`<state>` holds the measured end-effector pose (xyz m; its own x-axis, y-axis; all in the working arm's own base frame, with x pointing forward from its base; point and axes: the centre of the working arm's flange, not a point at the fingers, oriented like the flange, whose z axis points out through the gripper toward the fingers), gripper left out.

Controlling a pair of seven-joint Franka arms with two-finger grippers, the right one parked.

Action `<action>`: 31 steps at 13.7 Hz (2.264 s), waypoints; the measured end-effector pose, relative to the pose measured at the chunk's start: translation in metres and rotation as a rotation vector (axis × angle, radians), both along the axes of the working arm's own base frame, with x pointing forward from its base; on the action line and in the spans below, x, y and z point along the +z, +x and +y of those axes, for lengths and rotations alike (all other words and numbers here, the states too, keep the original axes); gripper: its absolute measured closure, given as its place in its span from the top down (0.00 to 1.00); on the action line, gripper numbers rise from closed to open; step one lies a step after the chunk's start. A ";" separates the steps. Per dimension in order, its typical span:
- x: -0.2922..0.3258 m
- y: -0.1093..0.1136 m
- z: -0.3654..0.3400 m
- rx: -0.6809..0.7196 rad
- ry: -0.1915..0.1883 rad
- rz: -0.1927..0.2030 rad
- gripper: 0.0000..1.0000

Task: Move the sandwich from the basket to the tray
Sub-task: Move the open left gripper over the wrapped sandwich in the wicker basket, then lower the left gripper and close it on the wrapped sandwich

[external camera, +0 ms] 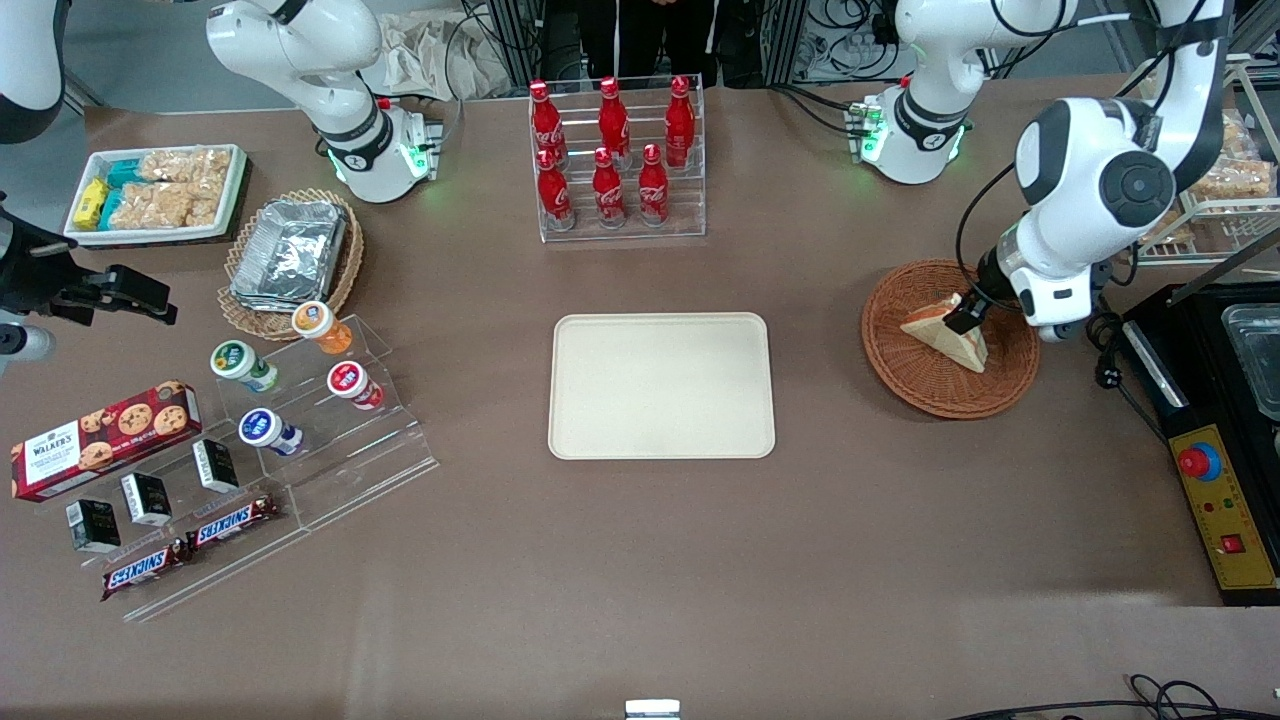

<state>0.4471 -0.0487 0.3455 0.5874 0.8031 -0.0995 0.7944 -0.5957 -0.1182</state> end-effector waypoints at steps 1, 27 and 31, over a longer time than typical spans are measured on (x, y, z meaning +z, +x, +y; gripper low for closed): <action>-0.010 -0.002 0.000 0.013 -0.004 0.008 1.00; -0.110 -0.004 0.033 0.183 -0.061 0.138 0.58; -0.107 -0.001 0.033 0.183 -0.062 0.129 0.32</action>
